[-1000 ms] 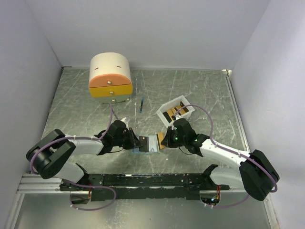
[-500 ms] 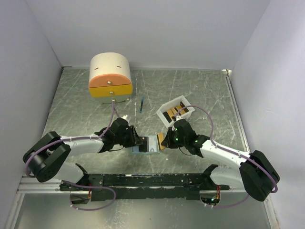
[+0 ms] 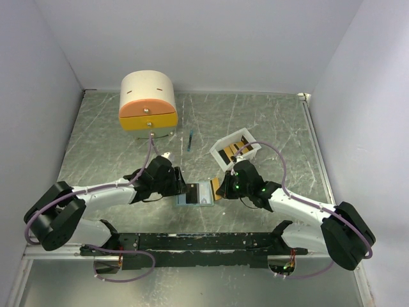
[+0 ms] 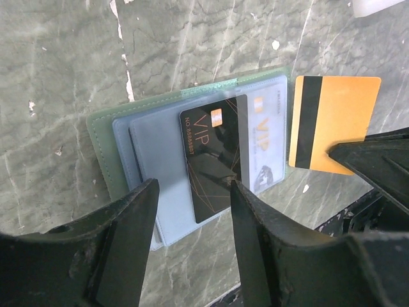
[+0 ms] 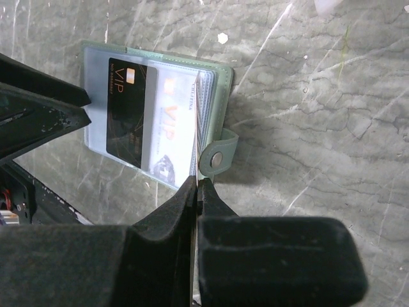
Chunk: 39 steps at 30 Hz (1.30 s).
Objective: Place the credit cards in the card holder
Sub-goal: Insert the credit card into the card holder.
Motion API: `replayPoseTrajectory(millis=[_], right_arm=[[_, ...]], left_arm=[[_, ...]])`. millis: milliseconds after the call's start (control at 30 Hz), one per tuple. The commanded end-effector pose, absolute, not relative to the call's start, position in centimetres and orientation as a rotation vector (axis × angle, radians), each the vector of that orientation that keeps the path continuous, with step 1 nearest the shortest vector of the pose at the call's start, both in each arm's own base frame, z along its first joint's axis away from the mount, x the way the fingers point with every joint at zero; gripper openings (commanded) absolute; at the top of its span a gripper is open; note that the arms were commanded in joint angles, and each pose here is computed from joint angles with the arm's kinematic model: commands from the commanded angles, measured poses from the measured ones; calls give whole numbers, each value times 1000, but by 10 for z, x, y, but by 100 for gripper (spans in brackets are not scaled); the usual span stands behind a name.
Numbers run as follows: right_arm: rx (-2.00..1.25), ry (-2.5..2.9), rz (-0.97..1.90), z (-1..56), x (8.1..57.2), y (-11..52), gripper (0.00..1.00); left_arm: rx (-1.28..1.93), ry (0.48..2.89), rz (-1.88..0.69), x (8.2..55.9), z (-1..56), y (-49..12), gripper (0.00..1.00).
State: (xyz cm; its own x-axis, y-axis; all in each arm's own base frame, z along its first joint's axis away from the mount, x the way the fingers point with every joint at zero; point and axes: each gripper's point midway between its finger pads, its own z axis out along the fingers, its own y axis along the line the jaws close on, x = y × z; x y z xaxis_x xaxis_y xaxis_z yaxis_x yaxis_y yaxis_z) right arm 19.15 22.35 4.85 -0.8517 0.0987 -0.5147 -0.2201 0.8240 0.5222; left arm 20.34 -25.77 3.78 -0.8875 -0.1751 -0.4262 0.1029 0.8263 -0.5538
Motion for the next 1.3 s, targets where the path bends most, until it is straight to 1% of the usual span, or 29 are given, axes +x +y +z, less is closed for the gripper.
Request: replayPoseTrajectory(millis=[0,100,233,500,633,1267], right_arm=[[-99,2454,758,48,197,222,0],[-100,2458,759,47,197,223,0],[-89,2448,768,45,195,221,0],[-89,2451,783,45,194,223,0],[-82,2450,788,44,193,222,0],[-82,2440,794,46,192,222,0]], left_arm=[[-28,2495,-837,206,53,-263,60],[-30,2501,-857,206,50,-266,59],[-41,2496,-954,202,47,-277,60],[-59,2527,-941,202,36,-279,60],[-66,2521,-995,200,35,-284,60],[-63,2530,-1062,193,30,-301,59]])
